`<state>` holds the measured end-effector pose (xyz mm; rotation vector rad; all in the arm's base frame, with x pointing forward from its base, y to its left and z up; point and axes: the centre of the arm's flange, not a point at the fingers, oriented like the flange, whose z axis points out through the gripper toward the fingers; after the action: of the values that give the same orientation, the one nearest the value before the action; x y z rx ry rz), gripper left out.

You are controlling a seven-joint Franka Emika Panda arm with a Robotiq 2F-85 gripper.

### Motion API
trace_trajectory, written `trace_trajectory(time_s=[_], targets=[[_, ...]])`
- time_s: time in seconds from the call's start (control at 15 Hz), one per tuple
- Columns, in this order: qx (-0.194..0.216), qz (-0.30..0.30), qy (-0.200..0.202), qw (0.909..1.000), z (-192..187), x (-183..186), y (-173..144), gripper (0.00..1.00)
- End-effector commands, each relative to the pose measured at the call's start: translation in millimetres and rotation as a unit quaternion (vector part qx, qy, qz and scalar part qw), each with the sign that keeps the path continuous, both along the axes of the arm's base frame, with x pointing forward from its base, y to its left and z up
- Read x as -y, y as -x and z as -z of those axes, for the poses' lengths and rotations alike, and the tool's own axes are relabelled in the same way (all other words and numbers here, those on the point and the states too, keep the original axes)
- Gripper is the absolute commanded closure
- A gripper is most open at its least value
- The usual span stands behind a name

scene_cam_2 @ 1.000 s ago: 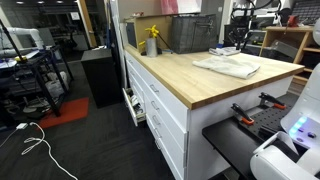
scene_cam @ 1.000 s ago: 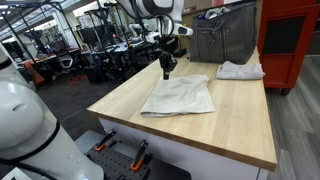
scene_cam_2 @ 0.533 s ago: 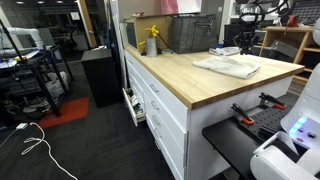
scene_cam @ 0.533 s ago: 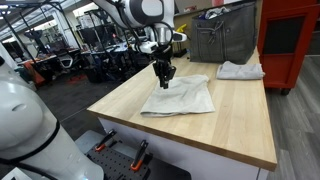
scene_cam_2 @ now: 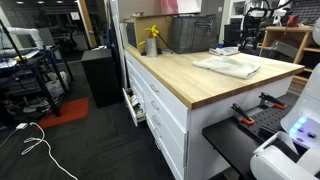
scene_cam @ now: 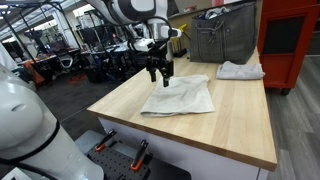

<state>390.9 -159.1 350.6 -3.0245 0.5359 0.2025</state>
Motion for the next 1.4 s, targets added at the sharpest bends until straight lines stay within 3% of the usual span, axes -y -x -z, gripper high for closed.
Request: trace_trajectory(time_s=[0.0, 0.13, 0.8, 1.33], targets=[[-0.001, -0.004, -0.001, 1.0000, 0.2, -0.8, 1.8, 0.08], [-0.001, -0.007, -0.002, 1.0000, 0.5, -1.2, 2.7, 0.01], [0.010, 0.001, 0.005, 0.9999, -3.3, -12.9, -4.3, 0.00], [0.042, -0.028, 0.032, 0.9982, -21.8, -84.5, -57.4, 0.00]])
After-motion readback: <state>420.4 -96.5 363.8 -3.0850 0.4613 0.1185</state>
